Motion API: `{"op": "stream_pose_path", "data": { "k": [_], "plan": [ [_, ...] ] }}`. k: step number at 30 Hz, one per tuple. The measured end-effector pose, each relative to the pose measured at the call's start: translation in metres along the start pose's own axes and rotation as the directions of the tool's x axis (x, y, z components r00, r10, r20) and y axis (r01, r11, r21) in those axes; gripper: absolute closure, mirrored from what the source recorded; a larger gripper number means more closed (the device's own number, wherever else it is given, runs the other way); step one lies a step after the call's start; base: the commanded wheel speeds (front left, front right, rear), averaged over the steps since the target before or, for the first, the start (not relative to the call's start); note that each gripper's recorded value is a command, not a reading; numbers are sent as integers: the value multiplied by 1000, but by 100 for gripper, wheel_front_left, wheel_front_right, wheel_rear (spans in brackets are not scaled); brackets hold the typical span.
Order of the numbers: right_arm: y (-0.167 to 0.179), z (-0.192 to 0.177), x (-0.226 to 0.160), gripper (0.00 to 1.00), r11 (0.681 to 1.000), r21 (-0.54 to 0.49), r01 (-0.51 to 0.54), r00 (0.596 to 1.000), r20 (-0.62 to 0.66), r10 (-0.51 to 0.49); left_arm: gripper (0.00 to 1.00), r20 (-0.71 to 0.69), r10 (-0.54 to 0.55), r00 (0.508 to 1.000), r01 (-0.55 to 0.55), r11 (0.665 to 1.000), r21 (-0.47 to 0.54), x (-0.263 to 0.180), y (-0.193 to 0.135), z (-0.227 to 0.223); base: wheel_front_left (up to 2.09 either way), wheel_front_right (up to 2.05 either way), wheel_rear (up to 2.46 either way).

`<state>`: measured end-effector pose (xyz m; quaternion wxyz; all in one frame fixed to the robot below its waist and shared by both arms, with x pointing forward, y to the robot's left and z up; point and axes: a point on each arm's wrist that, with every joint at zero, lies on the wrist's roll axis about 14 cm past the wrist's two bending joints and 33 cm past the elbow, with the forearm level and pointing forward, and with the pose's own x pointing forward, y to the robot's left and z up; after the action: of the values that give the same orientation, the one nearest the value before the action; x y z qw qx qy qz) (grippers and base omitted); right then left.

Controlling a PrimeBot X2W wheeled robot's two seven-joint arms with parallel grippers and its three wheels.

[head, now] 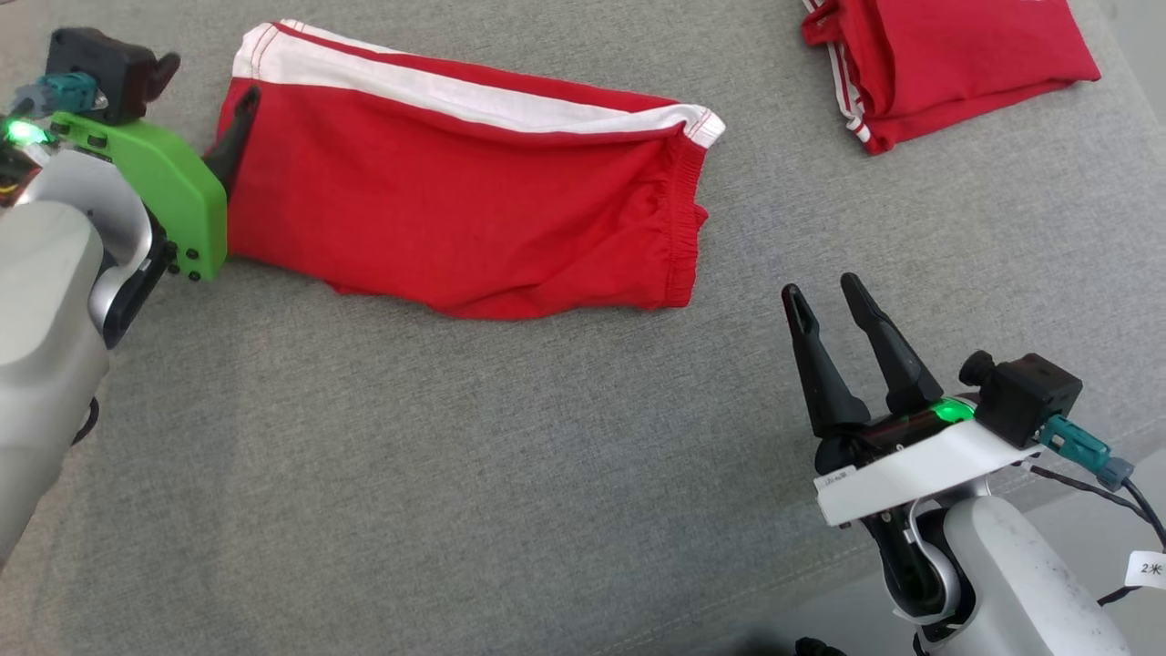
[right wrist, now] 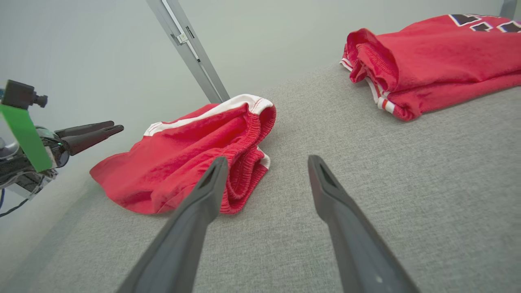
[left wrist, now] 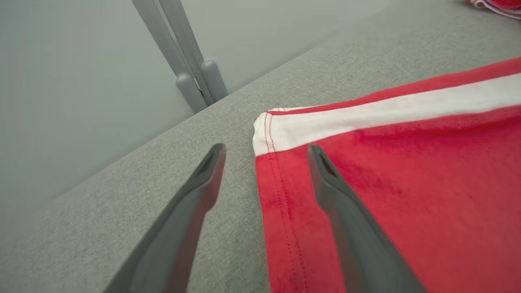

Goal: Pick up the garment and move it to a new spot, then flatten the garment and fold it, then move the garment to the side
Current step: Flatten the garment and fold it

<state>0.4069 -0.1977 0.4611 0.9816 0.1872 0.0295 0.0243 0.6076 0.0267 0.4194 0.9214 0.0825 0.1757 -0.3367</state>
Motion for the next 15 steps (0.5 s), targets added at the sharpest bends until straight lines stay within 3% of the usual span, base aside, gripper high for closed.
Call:
{"op": "stream_pose_path", "data": {
  "k": [7,15],
  "plan": [
    [-4,3,-4,0,1000,-2,22,1000,10,-22,0,-206,-43,978,32,998,-55,-7,-6,-45,0,0,0],
    [-8,1,-6,0,999,3,40,999,4,-40,0,-285,-96,954,53,986,-156,-11,-18,-61,0,0,0]
  ]
}}
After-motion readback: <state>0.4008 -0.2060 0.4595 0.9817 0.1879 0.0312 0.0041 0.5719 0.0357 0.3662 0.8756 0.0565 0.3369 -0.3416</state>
